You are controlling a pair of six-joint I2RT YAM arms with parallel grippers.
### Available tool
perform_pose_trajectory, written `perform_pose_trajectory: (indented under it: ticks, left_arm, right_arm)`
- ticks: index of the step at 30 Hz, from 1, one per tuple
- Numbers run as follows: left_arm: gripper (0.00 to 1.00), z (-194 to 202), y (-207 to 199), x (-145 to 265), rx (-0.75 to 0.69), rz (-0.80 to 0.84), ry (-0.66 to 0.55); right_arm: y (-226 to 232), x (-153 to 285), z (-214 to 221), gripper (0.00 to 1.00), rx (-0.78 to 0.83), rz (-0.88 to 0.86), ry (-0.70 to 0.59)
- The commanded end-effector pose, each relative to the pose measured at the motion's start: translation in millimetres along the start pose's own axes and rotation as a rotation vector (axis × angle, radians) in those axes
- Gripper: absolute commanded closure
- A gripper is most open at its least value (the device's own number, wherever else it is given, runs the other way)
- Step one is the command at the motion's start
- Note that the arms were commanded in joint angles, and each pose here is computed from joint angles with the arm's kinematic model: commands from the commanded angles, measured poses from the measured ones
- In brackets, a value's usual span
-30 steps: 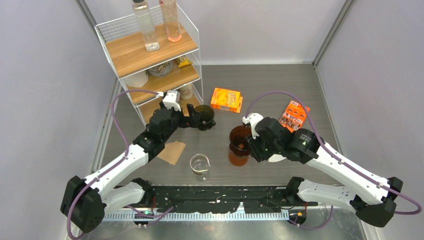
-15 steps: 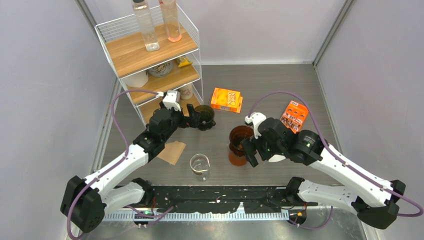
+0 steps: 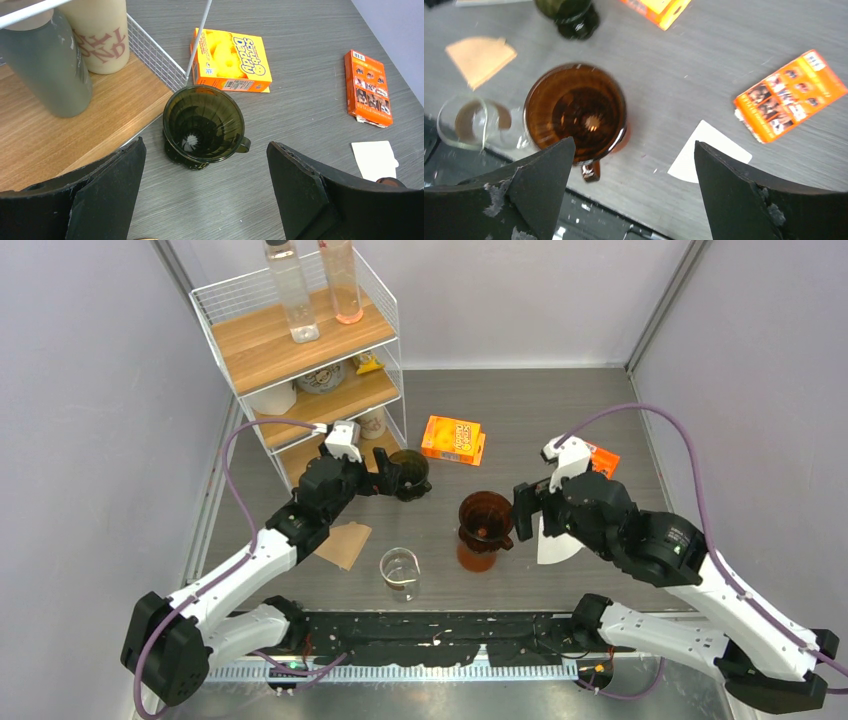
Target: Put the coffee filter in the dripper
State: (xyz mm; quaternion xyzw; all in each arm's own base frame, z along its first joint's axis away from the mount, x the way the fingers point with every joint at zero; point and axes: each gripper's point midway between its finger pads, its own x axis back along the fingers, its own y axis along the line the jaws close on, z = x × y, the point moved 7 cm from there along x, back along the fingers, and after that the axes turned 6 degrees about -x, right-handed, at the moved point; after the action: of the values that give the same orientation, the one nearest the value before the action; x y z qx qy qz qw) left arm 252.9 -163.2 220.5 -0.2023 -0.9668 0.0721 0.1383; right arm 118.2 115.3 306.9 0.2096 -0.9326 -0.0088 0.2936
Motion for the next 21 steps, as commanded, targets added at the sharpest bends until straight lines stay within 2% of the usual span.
perform_pose_trajectory:
  ticks: [1, 6, 11, 16, 21]
  left_arm:
    - [0.01, -21.8, -2.3, 2.5, 0.01, -0.007, -0.081]
    - [0.01, -21.9, -2.0, 3.8, 0.009, -0.009, -0.082]
    - [0.01, -23.4, -3.1, 6.4, 0.011, 0.002, -0.09]
    - [0.01, -24.1, -6.5, 8.1, 0.011, 0.036, -0.099]
    - [0.01, -26.8, -16.5, 12.8, 0.004, 0.136, -0.118]
  right_arm:
    - [-10.8, 4.7, -44.3, 0.05, -0.128, 0.191, -0.207]
    - [-41.9, -13.9, -59.4, 0.04, -0.232, 0.454, -0.239]
    - [-98.3, -39.7, -45.3, 0.04, -0.471, 0.635, -0.181]
    - [-121.3, -65.0, 10.4, 0.05, -0.57, 0.691, 0.001]
    - [-141.4, -79.2, 71.4, 0.04, -0.668, 0.778, 0.162]
